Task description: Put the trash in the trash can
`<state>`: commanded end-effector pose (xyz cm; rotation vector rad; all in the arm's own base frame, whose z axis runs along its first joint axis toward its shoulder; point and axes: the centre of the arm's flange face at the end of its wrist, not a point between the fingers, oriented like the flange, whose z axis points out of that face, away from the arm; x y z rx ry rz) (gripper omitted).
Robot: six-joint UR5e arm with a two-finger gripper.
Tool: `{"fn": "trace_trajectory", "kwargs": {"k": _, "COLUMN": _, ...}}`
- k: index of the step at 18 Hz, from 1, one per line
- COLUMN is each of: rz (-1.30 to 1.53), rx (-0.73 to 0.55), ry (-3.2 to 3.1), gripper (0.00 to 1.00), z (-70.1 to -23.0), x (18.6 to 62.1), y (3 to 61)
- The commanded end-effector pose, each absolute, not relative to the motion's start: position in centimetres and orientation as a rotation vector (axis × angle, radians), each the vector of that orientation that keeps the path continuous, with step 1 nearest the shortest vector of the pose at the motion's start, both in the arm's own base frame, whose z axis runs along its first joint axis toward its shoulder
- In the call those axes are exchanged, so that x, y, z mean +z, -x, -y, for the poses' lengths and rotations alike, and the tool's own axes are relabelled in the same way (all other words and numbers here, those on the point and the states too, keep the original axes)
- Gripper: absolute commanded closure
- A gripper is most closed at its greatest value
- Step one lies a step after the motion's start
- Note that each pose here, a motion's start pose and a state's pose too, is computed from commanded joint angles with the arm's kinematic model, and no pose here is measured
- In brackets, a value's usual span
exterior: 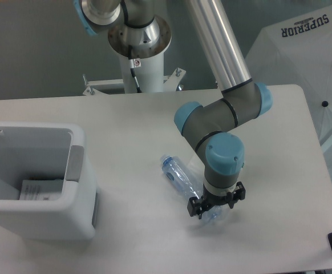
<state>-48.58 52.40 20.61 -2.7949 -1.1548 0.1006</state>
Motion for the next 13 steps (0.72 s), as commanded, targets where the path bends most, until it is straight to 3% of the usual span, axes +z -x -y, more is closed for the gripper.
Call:
{"fn": "trace_trajectory", "kwargs": {"k": 9, "rz": 1.183, "rx": 0.108, "ry": 2.828, "gripper": 0.01, "z": -52.0, "x": 18.8, "y": 47.6}}
{"fn": "trace_trajectory", "kwargs": {"k": 13, "rz": 1.196, "rx": 0.104, "ry": 2.823, "gripper": 0.21, "z": -52.0, "x": 18.9, "y": 47.5}}
